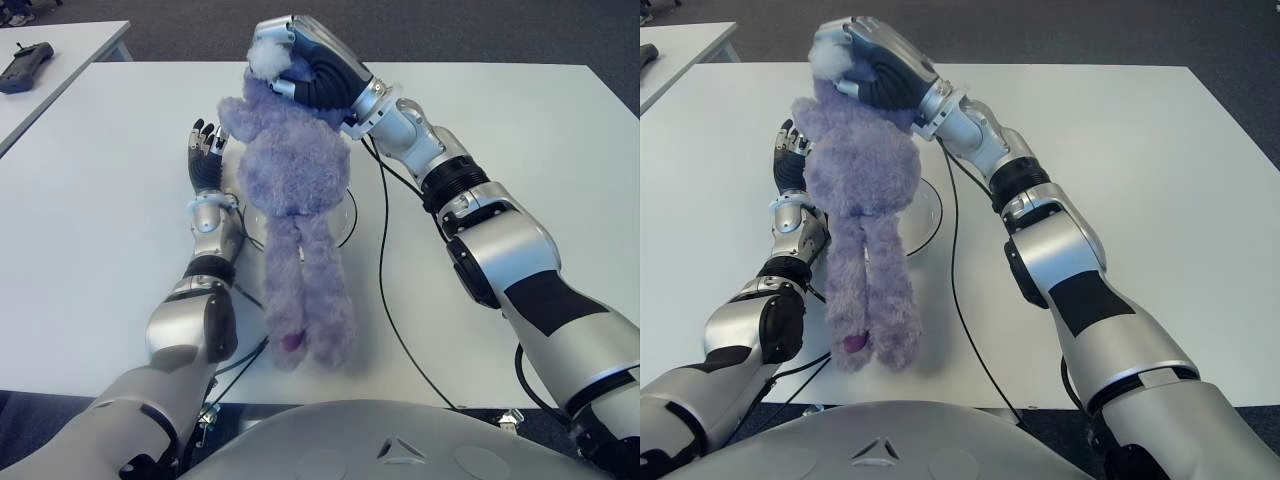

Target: Put the doll into the plate.

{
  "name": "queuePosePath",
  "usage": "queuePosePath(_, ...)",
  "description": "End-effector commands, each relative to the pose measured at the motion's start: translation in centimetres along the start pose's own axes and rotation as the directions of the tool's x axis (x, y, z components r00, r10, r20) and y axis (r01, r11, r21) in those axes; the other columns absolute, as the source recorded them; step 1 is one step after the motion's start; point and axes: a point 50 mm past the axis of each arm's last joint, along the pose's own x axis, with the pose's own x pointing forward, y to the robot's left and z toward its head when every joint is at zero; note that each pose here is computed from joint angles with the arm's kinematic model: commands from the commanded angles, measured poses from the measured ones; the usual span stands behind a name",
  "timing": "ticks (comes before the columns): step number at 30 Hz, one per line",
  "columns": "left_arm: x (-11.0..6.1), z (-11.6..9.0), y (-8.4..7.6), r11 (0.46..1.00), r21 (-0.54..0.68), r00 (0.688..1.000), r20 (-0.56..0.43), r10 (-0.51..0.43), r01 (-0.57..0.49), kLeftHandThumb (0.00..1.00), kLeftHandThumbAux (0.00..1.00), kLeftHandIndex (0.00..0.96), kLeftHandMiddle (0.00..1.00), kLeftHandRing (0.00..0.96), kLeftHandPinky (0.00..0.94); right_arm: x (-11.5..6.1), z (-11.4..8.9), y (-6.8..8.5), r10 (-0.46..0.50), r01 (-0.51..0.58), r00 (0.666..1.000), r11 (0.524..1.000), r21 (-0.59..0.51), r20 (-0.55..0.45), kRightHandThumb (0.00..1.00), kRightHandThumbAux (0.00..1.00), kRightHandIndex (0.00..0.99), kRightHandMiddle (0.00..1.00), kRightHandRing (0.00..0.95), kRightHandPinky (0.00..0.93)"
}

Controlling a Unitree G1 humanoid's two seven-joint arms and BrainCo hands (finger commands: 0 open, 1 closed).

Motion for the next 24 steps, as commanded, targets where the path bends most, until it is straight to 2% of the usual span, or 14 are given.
queuePosePath(1, -10.7, -11.7, 1.6, 0.995, 0.030, 0.877, -0.471, 0.094, -0.091, 0.000, 0.478, 0.017, 0.118, 0.069, 0.000, -1.6, -0.7, 2.2, 0.032, -0.028, 0.998, 0.996, 0.079, -0.052, 0.708, 0.713, 0.441, 0.826, 0.818, 0.793)
queuePosePath(9, -10.8, -11.7, 1.6, 0.995, 0.029, 0.879, -0.467, 0.097, -0.094, 0.000, 0.489, 0.023, 0.122, 0.073, 0.000, -3.2, -1.3, 3.8, 0.060, -0.045, 0.993, 0.989, 0.141, -0.104, 0.704, 0.715, 0.441, 0.818, 0.809, 0.784)
queuePosePath(15, -10.8, -11.7, 1.6, 0.995, 0.029, 0.878, -0.469, 0.102, -0.100, 0.000, 0.497, 0.025, 0.122, 0.073, 0.000, -3.9, -1.5, 4.6, 0.060, -0.040, 0.990, 0.987, 0.154, -0.128, 0.702, 0.716, 0.441, 0.807, 0.798, 0.770)
queuePosePath(19, -10.9, -11.8, 1.6, 0.995, 0.026, 0.878, -0.468, 0.101, -0.101, 0.000, 0.498, 0.028, 0.122, 0.072, 0.000, -4.7, -1.8, 5.8, 0.074, -0.046, 0.982, 0.986, 0.160, -0.174, 0.699, 0.717, 0.440, 0.802, 0.793, 0.765)
queuePosePath(24, -10.9, -11.7, 1.5, 0.995, 0.022, 0.880, -0.464, 0.099, -0.100, 0.000, 0.497, 0.028, 0.123, 0.072, 0.000, -5.2, -2.1, 6.3, 0.081, -0.047, 0.976, 0.985, 0.166, -0.204, 0.699, 0.718, 0.440, 0.805, 0.795, 0.777)
